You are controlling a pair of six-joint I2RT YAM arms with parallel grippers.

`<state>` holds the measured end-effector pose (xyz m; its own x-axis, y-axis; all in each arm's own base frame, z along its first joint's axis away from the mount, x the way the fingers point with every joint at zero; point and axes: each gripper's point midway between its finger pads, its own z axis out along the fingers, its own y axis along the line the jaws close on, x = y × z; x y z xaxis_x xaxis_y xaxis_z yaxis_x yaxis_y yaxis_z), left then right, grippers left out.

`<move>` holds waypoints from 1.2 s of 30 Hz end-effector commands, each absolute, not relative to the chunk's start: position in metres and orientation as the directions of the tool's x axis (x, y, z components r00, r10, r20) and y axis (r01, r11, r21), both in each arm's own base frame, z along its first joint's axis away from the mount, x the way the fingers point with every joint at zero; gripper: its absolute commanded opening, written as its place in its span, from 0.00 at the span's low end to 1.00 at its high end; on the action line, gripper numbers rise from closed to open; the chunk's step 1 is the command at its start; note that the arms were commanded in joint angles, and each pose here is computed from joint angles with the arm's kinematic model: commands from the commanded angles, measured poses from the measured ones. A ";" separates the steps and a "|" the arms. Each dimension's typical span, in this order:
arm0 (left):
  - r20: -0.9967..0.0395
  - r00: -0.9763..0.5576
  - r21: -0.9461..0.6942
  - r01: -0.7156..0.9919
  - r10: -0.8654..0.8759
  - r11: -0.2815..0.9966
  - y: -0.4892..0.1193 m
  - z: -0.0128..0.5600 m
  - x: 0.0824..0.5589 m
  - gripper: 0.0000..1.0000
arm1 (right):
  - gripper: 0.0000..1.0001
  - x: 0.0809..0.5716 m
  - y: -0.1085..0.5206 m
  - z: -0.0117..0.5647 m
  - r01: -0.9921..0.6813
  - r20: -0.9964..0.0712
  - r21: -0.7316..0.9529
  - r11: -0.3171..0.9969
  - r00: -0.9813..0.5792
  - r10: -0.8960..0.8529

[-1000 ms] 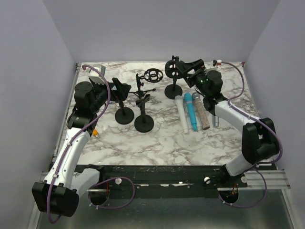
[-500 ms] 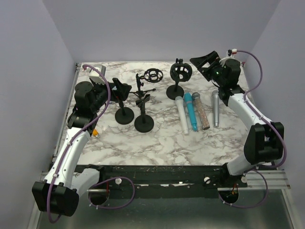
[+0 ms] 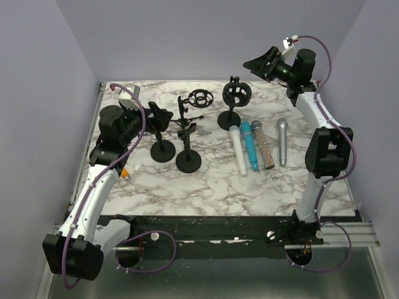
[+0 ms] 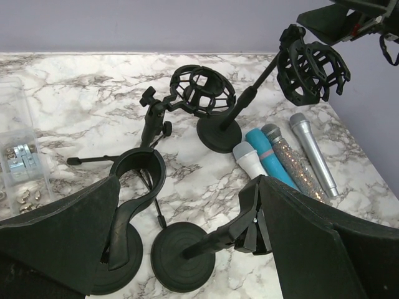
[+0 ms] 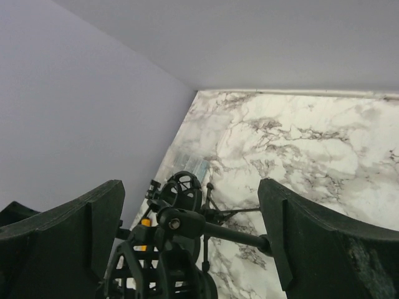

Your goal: Remove the microphone from the stand

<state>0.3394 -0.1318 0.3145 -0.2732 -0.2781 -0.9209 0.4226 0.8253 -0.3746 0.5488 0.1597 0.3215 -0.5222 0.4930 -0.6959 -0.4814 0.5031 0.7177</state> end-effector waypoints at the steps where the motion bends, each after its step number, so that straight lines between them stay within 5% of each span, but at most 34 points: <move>1: -0.925 -0.250 -0.371 0.447 -0.285 0.814 -0.134 0.328 0.342 0.99 | 0.93 0.539 0.180 0.308 -0.547 -0.671 0.741 0.389 -0.626 0.397; 15: -0.921 -0.263 -0.380 0.455 -0.286 0.806 -0.137 0.326 0.343 0.98 | 0.89 0.536 0.204 0.281 -0.568 -0.653 0.757 0.322 -0.673 0.347; 22: -0.922 -0.261 -0.379 0.455 -0.286 0.806 -0.136 0.327 0.343 0.99 | 0.75 0.542 0.209 0.269 -0.548 -0.636 0.770 0.325 -0.693 0.340; 36: -0.922 -0.259 -0.380 0.456 -0.288 0.805 -0.136 0.328 0.342 0.98 | 0.66 0.542 0.199 0.199 -0.413 -0.581 0.790 0.453 -0.739 0.340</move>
